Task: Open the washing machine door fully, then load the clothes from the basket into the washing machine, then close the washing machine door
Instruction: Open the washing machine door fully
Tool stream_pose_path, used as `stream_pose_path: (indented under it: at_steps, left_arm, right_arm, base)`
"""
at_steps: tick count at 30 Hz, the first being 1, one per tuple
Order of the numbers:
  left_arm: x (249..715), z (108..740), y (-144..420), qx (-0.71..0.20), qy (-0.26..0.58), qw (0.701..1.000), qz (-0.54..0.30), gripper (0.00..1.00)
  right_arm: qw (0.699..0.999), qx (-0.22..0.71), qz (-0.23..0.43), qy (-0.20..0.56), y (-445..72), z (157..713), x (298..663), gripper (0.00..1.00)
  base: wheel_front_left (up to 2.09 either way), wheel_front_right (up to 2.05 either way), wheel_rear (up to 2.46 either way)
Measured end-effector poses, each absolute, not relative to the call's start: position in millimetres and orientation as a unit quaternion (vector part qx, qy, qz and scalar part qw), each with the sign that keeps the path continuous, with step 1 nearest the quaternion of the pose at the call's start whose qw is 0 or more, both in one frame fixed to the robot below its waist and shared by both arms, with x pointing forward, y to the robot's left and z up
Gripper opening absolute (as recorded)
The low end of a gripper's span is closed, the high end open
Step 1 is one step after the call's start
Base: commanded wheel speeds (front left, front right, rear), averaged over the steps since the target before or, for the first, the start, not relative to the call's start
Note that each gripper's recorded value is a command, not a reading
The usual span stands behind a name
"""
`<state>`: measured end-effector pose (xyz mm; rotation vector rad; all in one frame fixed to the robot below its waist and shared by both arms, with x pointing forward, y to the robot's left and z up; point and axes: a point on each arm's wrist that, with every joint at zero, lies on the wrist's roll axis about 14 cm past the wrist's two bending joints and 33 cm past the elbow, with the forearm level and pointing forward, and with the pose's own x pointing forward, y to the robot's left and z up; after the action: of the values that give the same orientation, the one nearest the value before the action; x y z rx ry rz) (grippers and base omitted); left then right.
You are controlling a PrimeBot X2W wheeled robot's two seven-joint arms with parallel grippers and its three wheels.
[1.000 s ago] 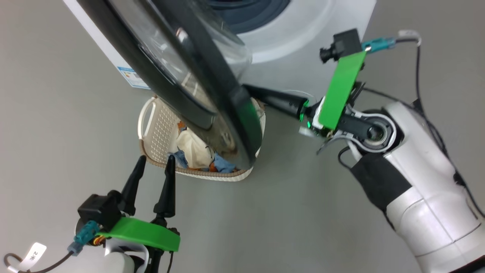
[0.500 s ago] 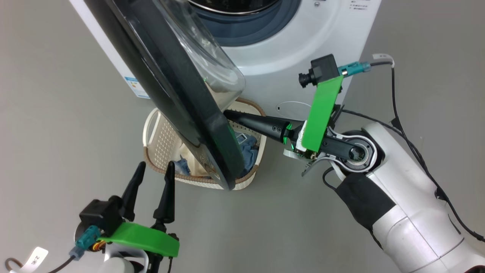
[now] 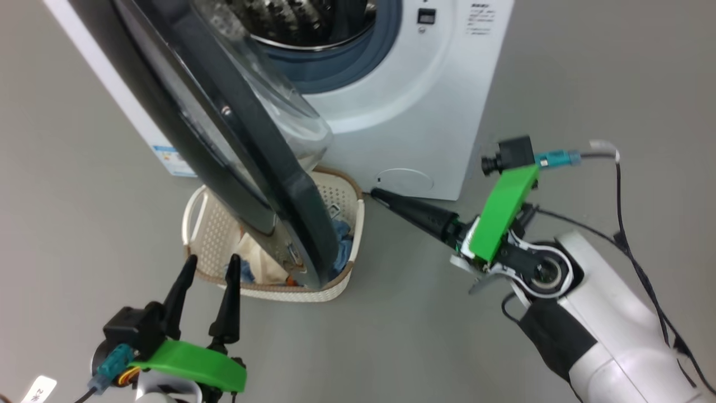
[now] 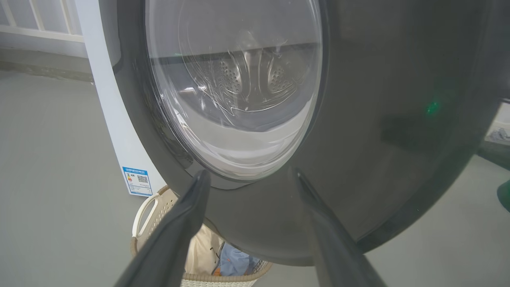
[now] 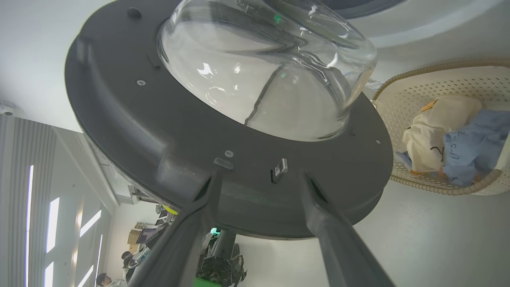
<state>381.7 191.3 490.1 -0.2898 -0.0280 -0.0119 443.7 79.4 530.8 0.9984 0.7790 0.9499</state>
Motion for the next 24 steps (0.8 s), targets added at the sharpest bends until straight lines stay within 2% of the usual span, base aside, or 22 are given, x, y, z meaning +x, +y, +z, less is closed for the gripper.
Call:
stream_pose_path:
  at_steps: [3, 11, 24]
  left_arm:
    - [380, 489, 190, -0.145, -0.013, 0.989, -0.009, 1.0]
    - [379, 487, 181, -0.146, -0.009, 0.989, -0.025, 1.0]
    - [382, 490, 174, -0.148, -0.013, 0.988, -0.038, 1.0]
  right_arm:
    - [0.713, 0.452, 0.41, 0.346, 68, 525, 443, 1.0]
    - [0.763, 0.447, 0.334, 0.327, 12, 499, 441, 1.0]
    - [0.817, 0.446, 0.213, 0.298, -74, 463, 430, 1.0]
  base:
    - [0.0, 0.0, 0.0]
    - [0.0, 0.0, 0.0]
    - [0.0, 0.0, 0.0]
